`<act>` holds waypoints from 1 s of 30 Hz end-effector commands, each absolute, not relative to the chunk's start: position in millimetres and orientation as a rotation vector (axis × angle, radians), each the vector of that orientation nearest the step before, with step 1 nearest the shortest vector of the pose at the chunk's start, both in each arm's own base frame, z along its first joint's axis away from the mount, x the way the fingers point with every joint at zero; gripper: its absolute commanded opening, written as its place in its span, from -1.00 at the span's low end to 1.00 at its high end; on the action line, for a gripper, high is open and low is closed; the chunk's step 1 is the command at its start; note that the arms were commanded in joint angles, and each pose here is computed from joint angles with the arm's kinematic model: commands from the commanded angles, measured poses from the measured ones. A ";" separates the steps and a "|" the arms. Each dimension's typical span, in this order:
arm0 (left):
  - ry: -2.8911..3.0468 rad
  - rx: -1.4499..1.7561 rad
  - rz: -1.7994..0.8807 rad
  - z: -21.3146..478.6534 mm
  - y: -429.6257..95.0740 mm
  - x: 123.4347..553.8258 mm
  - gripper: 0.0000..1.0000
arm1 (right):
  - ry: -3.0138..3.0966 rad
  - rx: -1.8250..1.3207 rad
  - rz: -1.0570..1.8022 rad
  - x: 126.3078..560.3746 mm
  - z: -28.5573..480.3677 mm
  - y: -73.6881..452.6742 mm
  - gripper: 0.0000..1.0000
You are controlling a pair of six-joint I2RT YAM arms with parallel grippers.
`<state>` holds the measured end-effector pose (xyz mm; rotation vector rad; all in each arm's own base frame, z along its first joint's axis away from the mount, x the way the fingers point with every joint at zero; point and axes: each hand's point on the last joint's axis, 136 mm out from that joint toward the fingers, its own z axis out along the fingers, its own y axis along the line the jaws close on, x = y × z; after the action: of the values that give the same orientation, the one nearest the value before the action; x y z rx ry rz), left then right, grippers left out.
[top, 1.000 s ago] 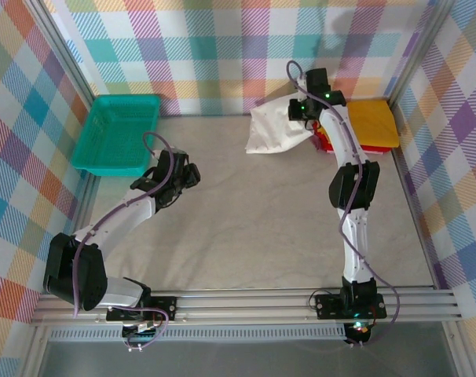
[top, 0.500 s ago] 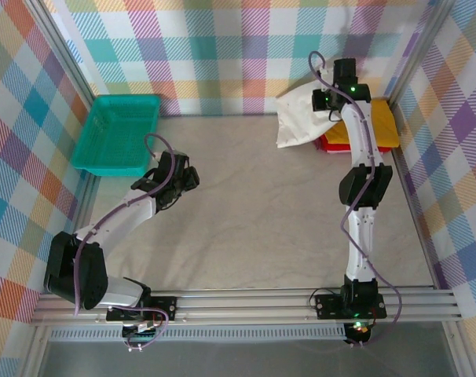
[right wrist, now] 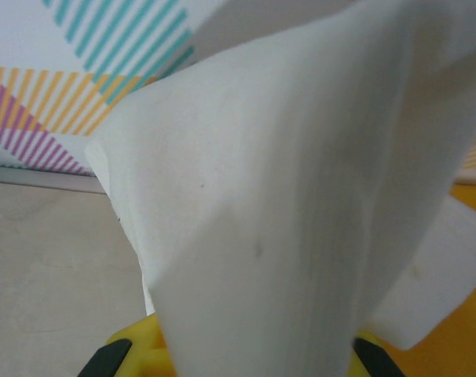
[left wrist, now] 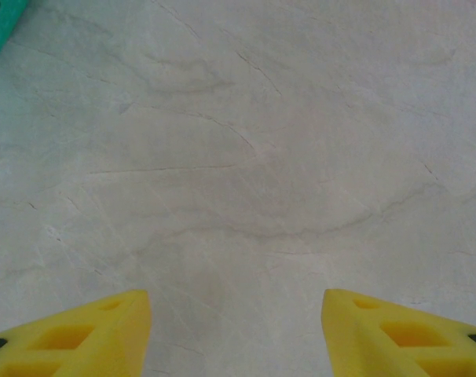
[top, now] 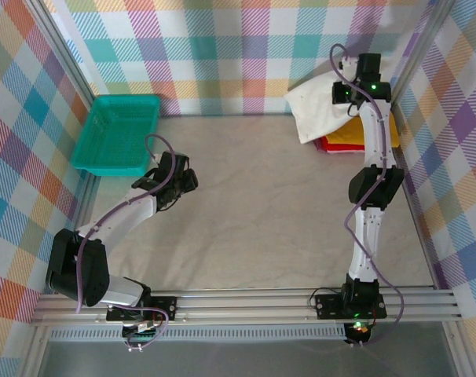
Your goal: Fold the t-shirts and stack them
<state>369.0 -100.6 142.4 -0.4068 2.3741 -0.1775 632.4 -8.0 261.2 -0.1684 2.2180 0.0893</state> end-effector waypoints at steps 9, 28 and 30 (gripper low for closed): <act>2.355 -0.411 -0.123 155.7 -85.9 364.4 0.19 | 1.991 -0.108 -0.009 628.4 349.9 -61.1 -1.00; 2.353 -0.422 -0.107 163.1 -78.8 364.3 0.19 | 1.981 0.034 -0.333 639.4 337.3 -120.4 -1.00; 2.353 -0.422 -0.102 163.2 -77.6 362.9 0.19 | 1.984 0.075 -0.362 640.0 332.6 -124.6 -1.00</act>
<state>364.2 -86.6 146.9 -0.4171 2.3808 -0.1220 640.9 -110.9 282.8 0.0181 2.1247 -0.2268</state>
